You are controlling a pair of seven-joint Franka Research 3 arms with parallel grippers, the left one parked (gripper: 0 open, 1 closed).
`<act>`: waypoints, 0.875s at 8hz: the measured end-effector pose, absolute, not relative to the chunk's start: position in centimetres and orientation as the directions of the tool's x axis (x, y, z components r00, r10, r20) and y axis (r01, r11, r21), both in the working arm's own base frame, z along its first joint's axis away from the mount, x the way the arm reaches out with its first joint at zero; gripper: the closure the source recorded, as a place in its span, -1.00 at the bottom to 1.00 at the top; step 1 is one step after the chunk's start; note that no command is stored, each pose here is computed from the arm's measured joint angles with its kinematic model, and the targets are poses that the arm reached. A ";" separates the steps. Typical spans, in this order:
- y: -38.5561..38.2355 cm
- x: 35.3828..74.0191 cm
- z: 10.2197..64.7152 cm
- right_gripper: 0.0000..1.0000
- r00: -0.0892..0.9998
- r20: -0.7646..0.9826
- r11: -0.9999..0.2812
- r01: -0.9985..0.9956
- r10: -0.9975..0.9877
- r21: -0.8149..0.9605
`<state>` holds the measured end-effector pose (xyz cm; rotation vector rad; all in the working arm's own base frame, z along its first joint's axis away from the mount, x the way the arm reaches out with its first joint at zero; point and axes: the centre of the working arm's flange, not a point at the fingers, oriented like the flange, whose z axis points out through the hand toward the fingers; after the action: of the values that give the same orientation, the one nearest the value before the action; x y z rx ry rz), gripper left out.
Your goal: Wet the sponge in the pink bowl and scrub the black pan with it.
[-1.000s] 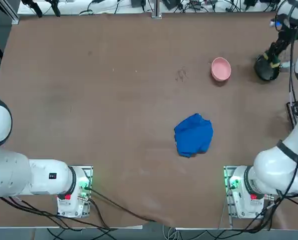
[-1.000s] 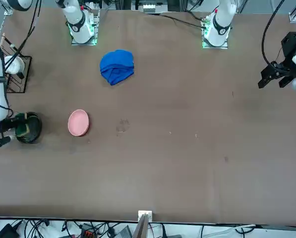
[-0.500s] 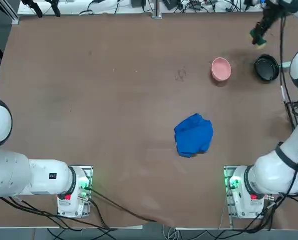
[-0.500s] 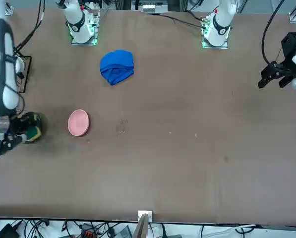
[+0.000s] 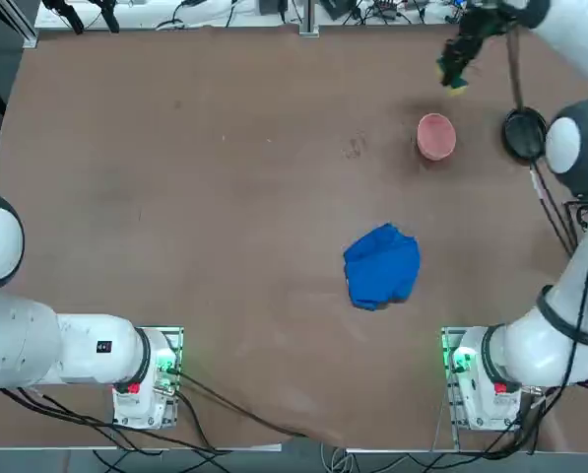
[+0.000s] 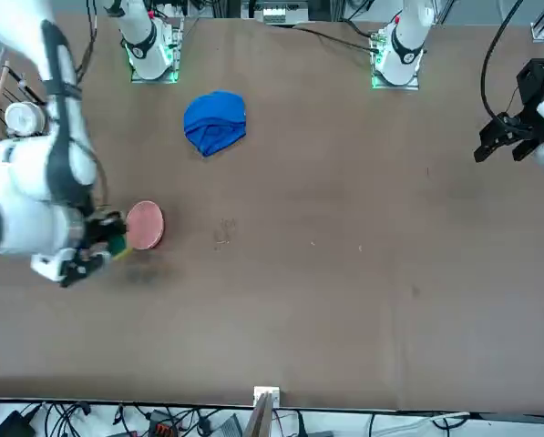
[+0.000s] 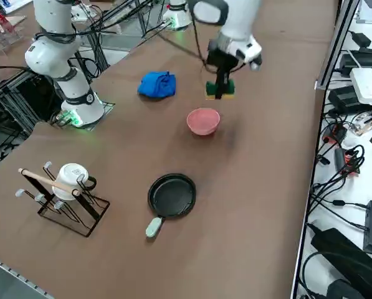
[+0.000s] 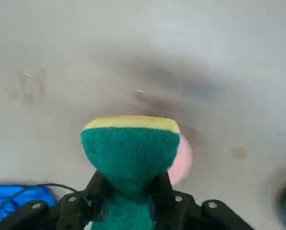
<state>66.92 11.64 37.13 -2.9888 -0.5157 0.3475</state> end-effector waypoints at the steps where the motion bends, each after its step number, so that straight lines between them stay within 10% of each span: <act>1: 16.6 66.0 36.5 0.16 0.929 -0.207 -0.951 0.292 0.308 -0.101; 7: 32.9 60.9 25.1 0.20 0.992 -0.100 -0.997 0.068 0.072 -0.036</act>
<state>60.87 32.88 25.08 -3.1028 -0.1092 0.1572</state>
